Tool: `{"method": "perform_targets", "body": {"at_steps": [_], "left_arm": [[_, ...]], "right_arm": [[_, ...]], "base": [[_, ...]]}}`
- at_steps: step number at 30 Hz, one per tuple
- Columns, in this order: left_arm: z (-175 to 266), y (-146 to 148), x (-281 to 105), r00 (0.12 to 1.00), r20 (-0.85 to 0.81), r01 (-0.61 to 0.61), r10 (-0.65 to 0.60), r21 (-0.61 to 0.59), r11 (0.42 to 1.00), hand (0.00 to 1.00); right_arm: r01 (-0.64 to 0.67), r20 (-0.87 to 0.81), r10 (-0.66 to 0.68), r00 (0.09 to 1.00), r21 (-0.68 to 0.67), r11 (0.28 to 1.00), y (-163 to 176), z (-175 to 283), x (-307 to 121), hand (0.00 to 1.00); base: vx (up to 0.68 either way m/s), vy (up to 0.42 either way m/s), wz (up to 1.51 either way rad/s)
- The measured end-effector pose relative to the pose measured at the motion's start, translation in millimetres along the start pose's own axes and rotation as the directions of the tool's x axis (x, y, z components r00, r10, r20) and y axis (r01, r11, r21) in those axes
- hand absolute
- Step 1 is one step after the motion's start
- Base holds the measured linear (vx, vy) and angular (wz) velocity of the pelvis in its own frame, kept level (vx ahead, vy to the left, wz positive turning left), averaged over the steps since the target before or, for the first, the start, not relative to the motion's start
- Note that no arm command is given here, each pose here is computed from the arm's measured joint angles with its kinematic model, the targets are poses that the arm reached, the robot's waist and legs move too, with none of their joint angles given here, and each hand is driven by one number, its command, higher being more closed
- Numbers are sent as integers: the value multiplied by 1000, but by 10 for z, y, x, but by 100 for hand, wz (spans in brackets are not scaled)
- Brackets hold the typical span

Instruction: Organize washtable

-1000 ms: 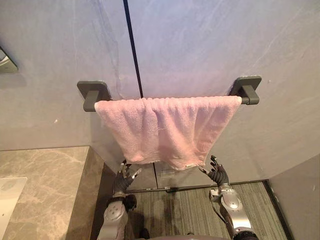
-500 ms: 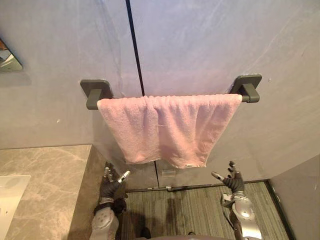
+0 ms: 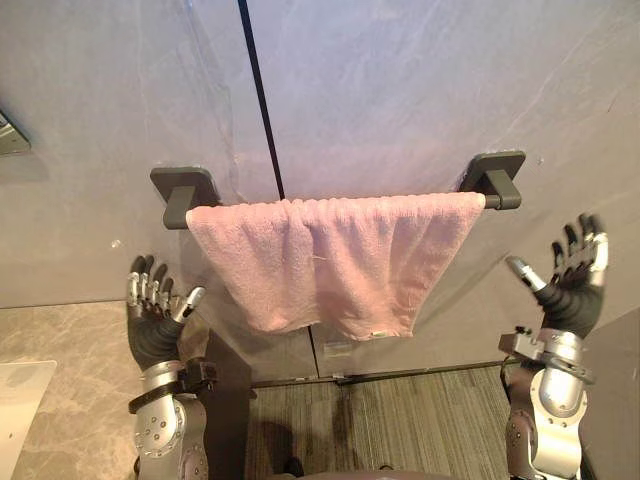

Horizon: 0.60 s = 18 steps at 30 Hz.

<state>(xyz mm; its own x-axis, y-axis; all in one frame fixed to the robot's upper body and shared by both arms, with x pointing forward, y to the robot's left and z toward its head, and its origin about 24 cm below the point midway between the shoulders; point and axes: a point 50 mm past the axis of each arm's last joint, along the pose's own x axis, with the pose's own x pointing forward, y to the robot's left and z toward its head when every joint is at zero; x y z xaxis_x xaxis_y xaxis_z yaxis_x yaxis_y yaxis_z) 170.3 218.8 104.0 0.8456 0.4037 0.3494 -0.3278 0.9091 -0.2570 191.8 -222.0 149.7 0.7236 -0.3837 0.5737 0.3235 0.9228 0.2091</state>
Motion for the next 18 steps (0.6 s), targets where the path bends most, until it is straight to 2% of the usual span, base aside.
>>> {"method": "perform_targets", "body": {"at_steps": [3,5,9,12,14,15,18], "left_arm": [[364,-163,92,973,195,131,-122,-34,991,0],[650,-350,126,905,358,276,-230,-84,957,0],[809,-492,98,832,438,428,-341,-116,896,0],[819,-566,71,795,437,535,-422,-176,826,0],[803,-644,35,752,432,625,-499,-222,749,0],[796,-665,23,738,429,647,-521,-231,726,0],[750,-773,-46,668,419,741,-615,-301,600,0]], "right_arm": [[-137,172,116,978,119,983,226,288,91,0],[-291,280,222,934,239,926,437,430,121,0],[-470,345,351,871,370,802,691,507,80,0],[-575,375,441,816,443,688,799,533,44,0],[-641,394,506,767,495,587,884,536,4,0],[-654,398,520,756,506,563,902,536,-7,0],[-709,387,621,682,559,430,997,494,-89,0]], "base": [[-17,-6,-1],[-51,-15,-4],[-66,-13,-2],[-55,-18,0],[-49,-17,0],[-49,-17,-1],[-44,-19,-1]]}}
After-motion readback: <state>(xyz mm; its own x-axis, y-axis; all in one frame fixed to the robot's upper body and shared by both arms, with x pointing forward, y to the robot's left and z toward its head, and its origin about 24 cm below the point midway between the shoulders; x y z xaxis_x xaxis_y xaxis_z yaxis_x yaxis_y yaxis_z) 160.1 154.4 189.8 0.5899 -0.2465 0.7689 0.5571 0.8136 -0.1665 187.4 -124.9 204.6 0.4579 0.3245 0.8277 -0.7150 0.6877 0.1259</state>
